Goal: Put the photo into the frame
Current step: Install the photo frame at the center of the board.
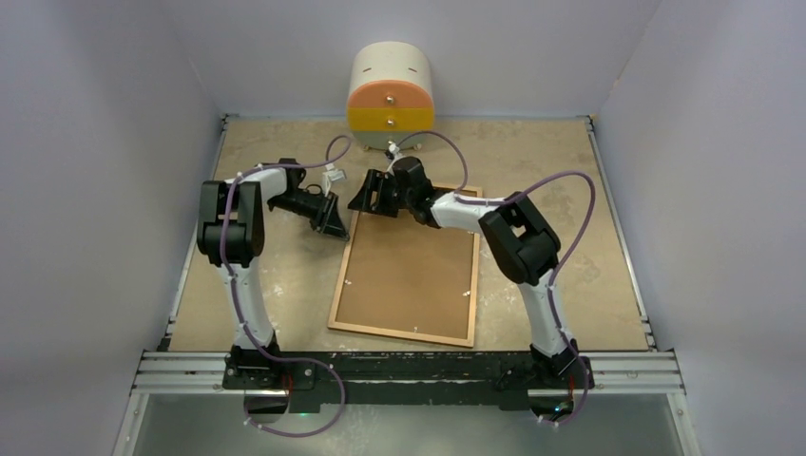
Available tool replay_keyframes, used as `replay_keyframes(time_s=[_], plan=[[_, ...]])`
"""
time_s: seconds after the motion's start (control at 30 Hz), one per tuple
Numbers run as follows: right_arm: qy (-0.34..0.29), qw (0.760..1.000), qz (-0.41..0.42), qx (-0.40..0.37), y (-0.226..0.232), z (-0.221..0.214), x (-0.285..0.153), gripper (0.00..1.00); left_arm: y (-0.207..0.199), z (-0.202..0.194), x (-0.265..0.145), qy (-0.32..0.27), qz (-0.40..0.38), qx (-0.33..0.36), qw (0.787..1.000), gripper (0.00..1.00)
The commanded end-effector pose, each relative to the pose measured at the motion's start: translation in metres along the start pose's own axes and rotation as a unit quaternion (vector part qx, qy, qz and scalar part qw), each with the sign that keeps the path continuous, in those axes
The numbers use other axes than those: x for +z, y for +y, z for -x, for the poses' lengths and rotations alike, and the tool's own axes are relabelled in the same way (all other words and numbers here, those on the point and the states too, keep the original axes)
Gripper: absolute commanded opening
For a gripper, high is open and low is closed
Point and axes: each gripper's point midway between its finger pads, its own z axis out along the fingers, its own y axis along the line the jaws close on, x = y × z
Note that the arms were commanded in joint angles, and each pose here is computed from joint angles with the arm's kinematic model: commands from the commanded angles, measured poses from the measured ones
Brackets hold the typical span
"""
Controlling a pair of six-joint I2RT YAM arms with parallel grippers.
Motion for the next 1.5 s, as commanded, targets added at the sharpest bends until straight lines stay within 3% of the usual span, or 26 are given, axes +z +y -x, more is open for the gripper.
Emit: replay_keyframes(time_s=[0.0, 0.33, 0.67, 1.0, 1.47], plan=[[-0.011, 1.000, -0.002, -0.016, 0.003, 0.020, 0.006, 0.69, 0.003, 0.000, 0.009, -0.011, -0.006, -0.007, 1.000, 0.21], [-0.009, 1.000, -0.018, -0.009, -0.020, 0.022, 0.017, 0.68, 0.013, -0.013, 0.014, 0.002, 0.002, -0.015, 1.000, 0.12], [0.018, 1.000, -0.008, 0.011, -0.024, 0.009, 0.023, 0.66, 0.014, -0.017, 0.015, 0.006, 0.005, -0.015, 1.000, 0.11], [0.024, 0.999, -0.017, 0.014, -0.026, 0.000, 0.003, 0.66, 0.016, -0.019, 0.014, 0.010, 0.009, -0.012, 1.000, 0.10], [0.039, 0.999, 0.007, 0.027, -0.020, -0.007, 0.020, 0.65, 0.017, -0.018, 0.013, 0.010, 0.014, -0.009, 1.000, 0.10]])
